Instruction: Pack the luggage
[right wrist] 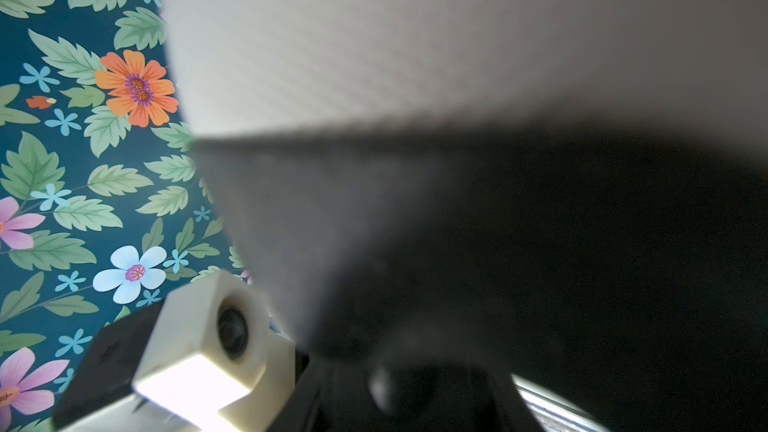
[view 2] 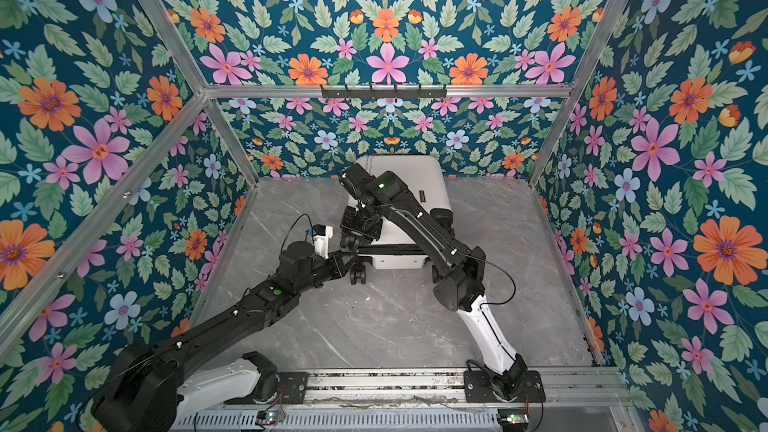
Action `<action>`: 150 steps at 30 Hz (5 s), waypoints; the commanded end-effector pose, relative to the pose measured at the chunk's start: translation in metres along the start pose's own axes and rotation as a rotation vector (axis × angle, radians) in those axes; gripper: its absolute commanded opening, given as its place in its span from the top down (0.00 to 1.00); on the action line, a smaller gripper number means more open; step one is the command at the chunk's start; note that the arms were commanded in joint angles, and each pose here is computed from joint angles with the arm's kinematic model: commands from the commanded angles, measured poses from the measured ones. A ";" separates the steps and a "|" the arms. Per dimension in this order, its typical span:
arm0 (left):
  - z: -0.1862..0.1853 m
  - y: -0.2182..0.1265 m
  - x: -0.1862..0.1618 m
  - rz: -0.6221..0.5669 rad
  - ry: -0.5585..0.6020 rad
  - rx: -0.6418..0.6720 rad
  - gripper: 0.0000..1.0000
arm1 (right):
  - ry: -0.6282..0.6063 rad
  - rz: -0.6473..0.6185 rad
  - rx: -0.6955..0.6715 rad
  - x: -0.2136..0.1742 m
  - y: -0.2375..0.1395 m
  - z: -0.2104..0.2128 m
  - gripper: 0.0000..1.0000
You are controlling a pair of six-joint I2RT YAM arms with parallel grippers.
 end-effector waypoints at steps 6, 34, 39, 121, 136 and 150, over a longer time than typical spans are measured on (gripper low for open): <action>-0.016 -0.008 0.011 -0.072 -0.019 -0.160 1.00 | -0.020 -0.199 -0.029 0.009 -0.038 -0.004 0.41; 0.037 -0.020 0.044 -0.163 -0.152 -0.028 1.00 | -0.091 -0.156 -0.390 -0.046 -0.107 -0.149 0.18; 0.039 -0.021 0.041 -0.163 -0.152 -0.019 1.00 | -0.103 -0.114 -0.382 -0.027 -0.084 -0.141 0.18; -0.018 -0.012 -0.025 -0.103 -0.051 -0.013 1.00 | 0.064 -0.233 0.033 0.009 -0.100 -0.101 0.28; 0.053 -0.087 -0.008 -0.333 -0.310 0.333 1.00 | 0.183 -0.307 0.063 0.042 -0.084 -0.135 0.53; 0.066 -0.089 -0.001 -0.338 -0.383 0.416 1.00 | 0.246 -0.266 0.205 0.111 0.001 -0.135 0.56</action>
Point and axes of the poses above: each gripper's point midway between its finger pads, its own y axis out along the fingers, its own z axis along the line the jaws close on, x = y × z, the point moved 10 cm from there along -y, back along the fingers, and after that the axes turned 4 degrees about -y, right-handed, at the moved point
